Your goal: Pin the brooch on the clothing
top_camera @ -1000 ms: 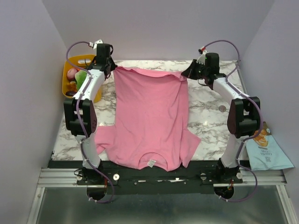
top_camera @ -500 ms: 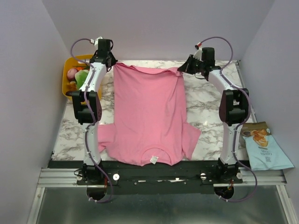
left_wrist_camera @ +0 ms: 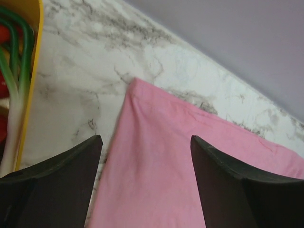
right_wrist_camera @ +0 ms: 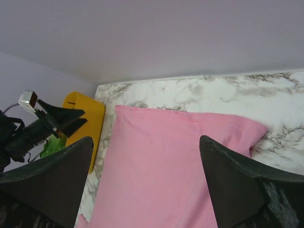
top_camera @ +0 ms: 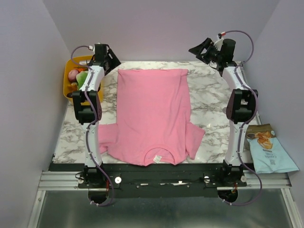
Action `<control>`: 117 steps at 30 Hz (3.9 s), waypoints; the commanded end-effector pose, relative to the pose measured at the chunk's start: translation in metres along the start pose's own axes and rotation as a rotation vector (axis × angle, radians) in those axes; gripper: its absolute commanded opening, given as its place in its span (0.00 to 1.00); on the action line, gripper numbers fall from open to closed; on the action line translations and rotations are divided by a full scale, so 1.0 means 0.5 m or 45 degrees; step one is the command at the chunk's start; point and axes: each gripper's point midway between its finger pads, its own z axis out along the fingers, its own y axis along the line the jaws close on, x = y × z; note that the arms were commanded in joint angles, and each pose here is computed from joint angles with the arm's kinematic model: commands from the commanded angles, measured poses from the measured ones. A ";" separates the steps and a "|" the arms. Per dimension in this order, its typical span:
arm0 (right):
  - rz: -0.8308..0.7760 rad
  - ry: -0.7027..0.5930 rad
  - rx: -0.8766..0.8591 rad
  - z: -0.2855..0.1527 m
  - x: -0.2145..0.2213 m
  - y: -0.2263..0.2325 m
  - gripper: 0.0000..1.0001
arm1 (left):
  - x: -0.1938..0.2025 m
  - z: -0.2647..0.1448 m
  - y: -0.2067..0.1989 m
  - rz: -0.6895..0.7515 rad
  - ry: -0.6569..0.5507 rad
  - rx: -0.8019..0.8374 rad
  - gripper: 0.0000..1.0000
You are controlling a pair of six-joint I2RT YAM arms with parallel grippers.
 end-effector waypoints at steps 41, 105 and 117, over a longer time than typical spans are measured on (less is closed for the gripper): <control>-0.036 0.863 0.687 -0.563 0.718 -0.013 0.01 | 0.487 -0.441 0.259 0.121 0.399 -0.231 0.13; -0.740 1.317 1.883 -0.715 0.583 -0.170 0.01 | 0.501 -0.449 0.328 0.274 0.415 -0.490 0.03; -0.735 1.268 1.891 -0.713 0.572 -0.164 0.01 | 0.431 -0.496 0.218 0.237 0.285 -0.240 0.63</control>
